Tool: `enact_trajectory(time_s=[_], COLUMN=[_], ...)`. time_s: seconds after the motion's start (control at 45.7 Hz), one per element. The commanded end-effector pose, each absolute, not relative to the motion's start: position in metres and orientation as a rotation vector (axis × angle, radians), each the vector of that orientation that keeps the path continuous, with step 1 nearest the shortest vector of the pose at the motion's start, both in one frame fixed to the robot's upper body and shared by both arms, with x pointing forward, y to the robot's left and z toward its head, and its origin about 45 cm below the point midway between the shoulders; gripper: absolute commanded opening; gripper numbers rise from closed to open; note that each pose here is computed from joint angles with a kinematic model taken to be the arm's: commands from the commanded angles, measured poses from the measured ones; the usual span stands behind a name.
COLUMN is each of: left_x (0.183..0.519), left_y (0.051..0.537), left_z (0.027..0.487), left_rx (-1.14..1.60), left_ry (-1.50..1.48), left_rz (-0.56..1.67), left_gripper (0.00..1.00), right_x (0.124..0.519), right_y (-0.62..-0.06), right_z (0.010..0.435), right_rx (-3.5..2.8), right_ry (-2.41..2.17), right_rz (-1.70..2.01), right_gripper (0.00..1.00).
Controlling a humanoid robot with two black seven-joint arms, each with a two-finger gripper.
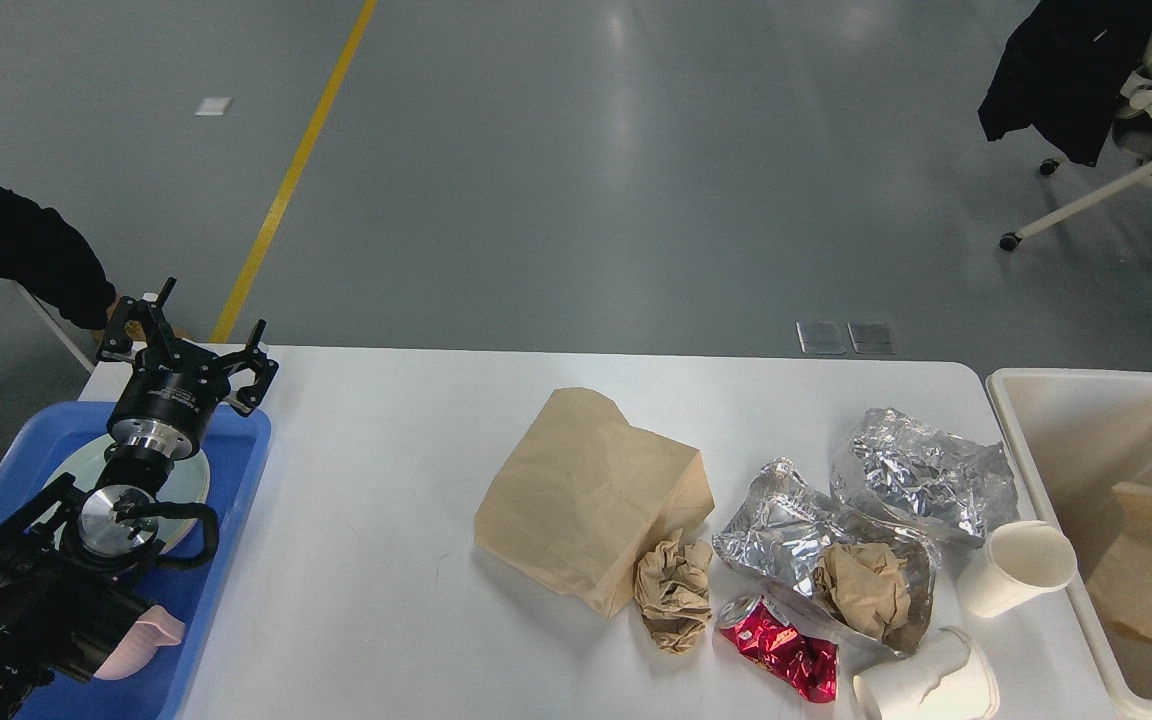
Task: Tidy desktop
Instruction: 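Move the right gripper back over the bin toward the white paper cup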
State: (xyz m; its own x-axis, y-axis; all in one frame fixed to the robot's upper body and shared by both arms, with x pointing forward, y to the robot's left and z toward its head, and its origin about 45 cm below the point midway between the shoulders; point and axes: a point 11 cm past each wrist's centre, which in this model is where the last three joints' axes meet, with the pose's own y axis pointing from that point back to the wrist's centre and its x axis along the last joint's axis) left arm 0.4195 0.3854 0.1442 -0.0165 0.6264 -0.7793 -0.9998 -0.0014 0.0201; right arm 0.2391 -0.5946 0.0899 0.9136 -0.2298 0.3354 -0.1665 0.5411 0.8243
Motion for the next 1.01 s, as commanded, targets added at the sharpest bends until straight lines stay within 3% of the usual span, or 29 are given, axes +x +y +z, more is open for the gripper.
enact_trajectory(time_s=[0.0,0.372,0.394,0.46,0.503,0.569,0.985], left_x=[0.420,0.420,0.420,0.420,0.420,0.420,0.420], left_y=[0.385,0.385,0.385,0.385,0.385,0.385,0.385], left_z=[0.144,0.144,0.144,0.144,0.144,0.144,0.144], left_rx=[-0.685,-0.685,-0.685,-0.685,-0.685,-0.685,-0.685], left_ry=[0.713,0.713,0.713,0.713,0.713,0.713,0.713], left_rz=[1.466,1.466,1.466,1.466,1.466,1.466,1.466], left_gripper=[0.96,0.96,0.96,0.96,0.96,0.96,0.96], right_x=[0.233,0.225,0.228,0.232,0.236,0.237,0.237], right_y=[-0.579,-0.569,-0.569,-0.571,-0.570,-0.571,-0.627], right_z=[0.068,0.054,0.055,0.059,0.059,0.060,0.132], right_rx=[1.039,1.076,1.077,1.077,1.082,1.085,1.002], right_ry=[-0.406,-0.438,-0.452,-0.492,-0.518,-0.541,-0.669], right_rz=[-0.043,-0.078,-0.076,-0.067,-0.053,-0.053,-0.106], right_gripper=[0.00,0.00,0.04,0.48,0.72,0.99,1.00])
